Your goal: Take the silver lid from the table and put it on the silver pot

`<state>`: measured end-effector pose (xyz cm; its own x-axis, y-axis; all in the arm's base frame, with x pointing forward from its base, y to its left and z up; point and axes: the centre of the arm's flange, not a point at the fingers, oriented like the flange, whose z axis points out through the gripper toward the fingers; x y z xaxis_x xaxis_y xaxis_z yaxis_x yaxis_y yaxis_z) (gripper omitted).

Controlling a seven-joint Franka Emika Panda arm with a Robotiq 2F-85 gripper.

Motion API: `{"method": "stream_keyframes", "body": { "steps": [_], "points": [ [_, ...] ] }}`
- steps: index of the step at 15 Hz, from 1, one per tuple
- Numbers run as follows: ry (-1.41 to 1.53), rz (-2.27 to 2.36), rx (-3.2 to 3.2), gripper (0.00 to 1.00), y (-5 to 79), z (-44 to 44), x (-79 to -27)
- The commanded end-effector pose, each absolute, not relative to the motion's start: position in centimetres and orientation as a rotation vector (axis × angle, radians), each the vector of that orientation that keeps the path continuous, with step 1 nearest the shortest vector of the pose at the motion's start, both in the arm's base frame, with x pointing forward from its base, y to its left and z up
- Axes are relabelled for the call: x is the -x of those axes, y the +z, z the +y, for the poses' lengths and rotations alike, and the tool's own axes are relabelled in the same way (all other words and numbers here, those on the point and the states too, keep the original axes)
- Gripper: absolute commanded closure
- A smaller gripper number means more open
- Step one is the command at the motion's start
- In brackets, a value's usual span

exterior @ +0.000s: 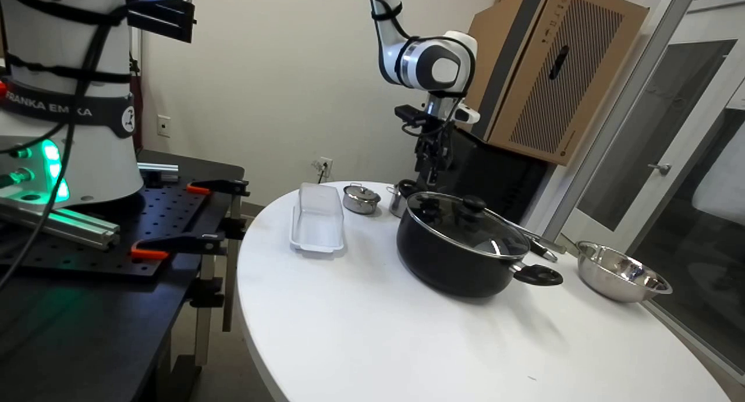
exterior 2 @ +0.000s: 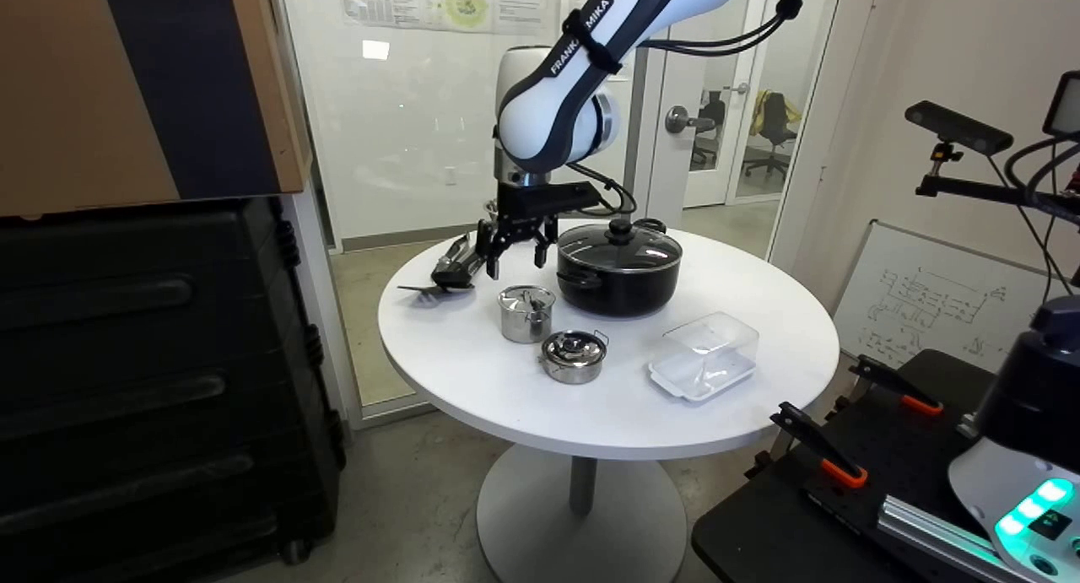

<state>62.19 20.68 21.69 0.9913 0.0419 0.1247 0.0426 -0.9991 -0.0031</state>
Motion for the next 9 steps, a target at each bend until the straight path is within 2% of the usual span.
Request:
{"method": "stream_keyframes", "body": {
  "steps": [1,6,7,9],
  "points": [
    [-0.323,-0.074,3.056,0.0,27.3,21.5,-61.7],
    [-0.442,-0.181,2.962,0.0,33.6,23.7,-60.2],
    [-0.422,-0.139,3.006,0.0,31.8,24.0,-61.9],
    [-0.442,-0.162,2.984,0.0,33.4,24.6,-61.3]
  ]
}}
